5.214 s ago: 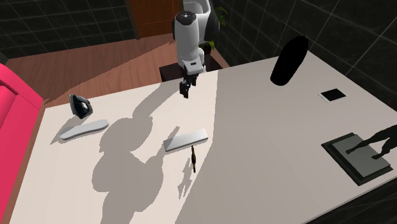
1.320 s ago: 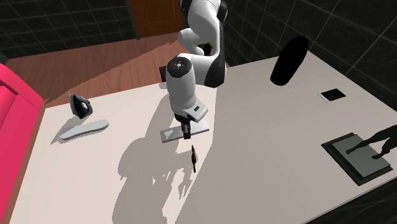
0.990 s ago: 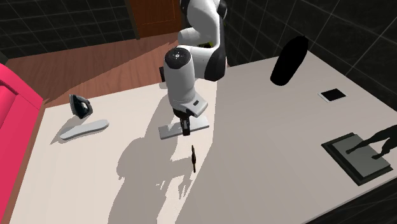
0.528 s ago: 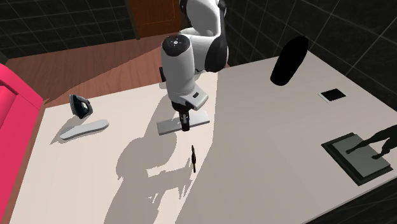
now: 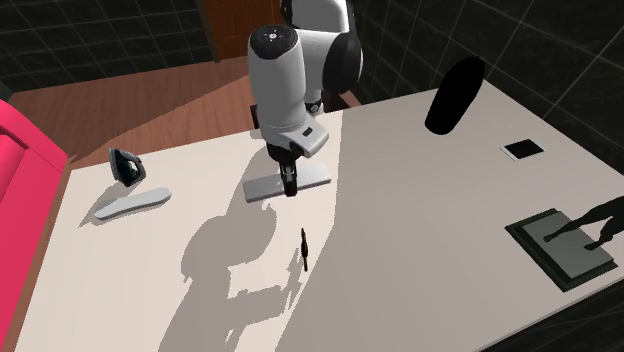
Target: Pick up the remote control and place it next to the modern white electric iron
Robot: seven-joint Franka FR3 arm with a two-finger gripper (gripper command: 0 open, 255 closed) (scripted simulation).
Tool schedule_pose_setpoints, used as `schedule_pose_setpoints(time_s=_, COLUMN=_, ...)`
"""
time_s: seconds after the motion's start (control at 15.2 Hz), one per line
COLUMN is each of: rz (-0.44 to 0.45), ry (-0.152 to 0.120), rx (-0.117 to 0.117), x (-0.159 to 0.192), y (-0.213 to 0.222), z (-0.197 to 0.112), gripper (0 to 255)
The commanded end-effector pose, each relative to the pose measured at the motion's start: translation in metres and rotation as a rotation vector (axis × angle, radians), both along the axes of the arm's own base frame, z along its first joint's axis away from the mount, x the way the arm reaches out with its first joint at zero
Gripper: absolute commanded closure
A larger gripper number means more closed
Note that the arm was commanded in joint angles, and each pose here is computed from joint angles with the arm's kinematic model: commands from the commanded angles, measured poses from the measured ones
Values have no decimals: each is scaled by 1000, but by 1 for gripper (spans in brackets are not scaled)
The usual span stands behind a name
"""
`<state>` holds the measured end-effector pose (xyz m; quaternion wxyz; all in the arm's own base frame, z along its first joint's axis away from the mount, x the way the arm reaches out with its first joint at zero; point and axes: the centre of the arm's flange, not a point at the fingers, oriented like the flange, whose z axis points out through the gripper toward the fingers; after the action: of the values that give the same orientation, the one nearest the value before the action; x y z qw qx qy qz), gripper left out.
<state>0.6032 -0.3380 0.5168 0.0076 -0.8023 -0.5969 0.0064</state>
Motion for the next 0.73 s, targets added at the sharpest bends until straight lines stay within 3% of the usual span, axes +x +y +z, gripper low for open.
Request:
schedule_pose_setpoints(time_s=0.0, rz=0, ry=0, rx=0, x=-1, y=0, z=10, gripper=255)
schedule_pose_setpoints(time_s=0.26, rz=0, ry=0, rx=0, x=-1, y=0, z=30, gripper=255)
schedule_pose_setpoints(time_s=0.66, rz=0, ry=0, rx=0, x=-70, y=-38, z=30, gripper=255)
